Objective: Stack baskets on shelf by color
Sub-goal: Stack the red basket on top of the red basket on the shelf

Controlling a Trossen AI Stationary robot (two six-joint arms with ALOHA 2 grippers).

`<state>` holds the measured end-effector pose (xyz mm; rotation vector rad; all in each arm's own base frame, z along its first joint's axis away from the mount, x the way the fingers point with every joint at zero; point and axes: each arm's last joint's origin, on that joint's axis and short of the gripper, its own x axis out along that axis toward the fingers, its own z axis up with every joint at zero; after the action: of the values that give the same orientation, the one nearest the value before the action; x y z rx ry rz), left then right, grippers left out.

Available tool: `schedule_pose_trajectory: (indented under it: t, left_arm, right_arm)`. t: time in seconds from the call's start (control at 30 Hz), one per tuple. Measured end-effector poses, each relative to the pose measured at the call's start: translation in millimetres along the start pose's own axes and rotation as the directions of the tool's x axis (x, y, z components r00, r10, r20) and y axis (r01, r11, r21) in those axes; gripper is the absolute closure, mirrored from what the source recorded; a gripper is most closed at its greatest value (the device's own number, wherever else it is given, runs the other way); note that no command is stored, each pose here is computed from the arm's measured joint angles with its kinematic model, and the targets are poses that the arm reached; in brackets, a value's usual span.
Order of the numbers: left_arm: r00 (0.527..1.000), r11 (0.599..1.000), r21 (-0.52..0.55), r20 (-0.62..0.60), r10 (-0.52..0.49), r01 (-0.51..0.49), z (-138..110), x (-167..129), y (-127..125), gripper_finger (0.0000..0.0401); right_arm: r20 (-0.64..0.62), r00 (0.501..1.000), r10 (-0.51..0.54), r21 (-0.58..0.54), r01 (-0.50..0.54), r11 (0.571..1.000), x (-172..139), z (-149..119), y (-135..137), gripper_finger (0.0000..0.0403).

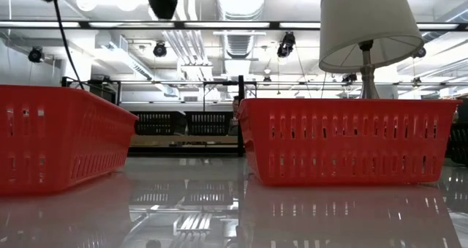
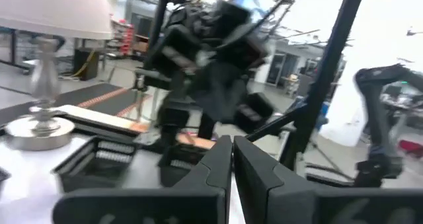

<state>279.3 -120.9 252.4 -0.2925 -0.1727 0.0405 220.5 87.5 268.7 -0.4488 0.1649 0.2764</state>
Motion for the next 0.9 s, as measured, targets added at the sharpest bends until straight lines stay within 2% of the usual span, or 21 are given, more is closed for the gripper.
schedule_pose_trajectory:
  t: [0.13,0.23,0.37,0.5,0.57,0.63,0.73,0.9]
  left_arm:
    - [0.999,0.997,-0.075,0.015,-0.035,0.036,3,11,-19,0.04]
    - [0.999,0.987,-0.154,-0.026,-0.047,0.042,6,17,-31,0.04]
    - [0.98,0.956,-0.293,-0.196,-0.038,-0.021,2,19,-46,0.04]
    - [0.919,0.918,-0.362,-0.393,0.009,-0.164,1,16,-61,0.04]
    - [0.873,0.897,-0.368,-0.485,0.041,-0.247,2,12,-67,0.04]
    - [0.829,0.894,-0.338,-0.556,0.063,-0.294,5,8,-73,0.04]
    - [0.779,0.913,-0.271,-0.623,0.075,-0.304,11,0,-84,0.0401]
    - [0.73,0.906,-0.238,-0.676,0.104,-0.35,15,-1,-91,0.0401]
  right_arm:
    - [0.031,0.999,-0.013,0.004,0.013,1.0,-16,-4,-1,0.0394]
    - [0.051,0.998,-0.022,0.008,0.021,1.0,-26,-7,-2,0.0394]
    - [0.077,0.996,-0.033,0.012,0.032,0.999,-37,-10,-2,0.0394]
    - [0.093,0.995,-0.04,0.011,0.039,0.999,-43,-13,-2,0.0394]
    - [0.096,0.995,-0.041,0.004,0.041,0.999,-46,-14,-2,0.0394]
    - [0.1,0.994,-0.044,-0.002,0.045,0.999,-47,-14,-2,0.0394]
    - [0.1,0.994,-0.044,-0.008,0.045,0.999,-47,-15,-2,0.0394]
    - [0.102,0.994,-0.046,-0.011,0.047,0.999,-47,-15,-2,0.0394]
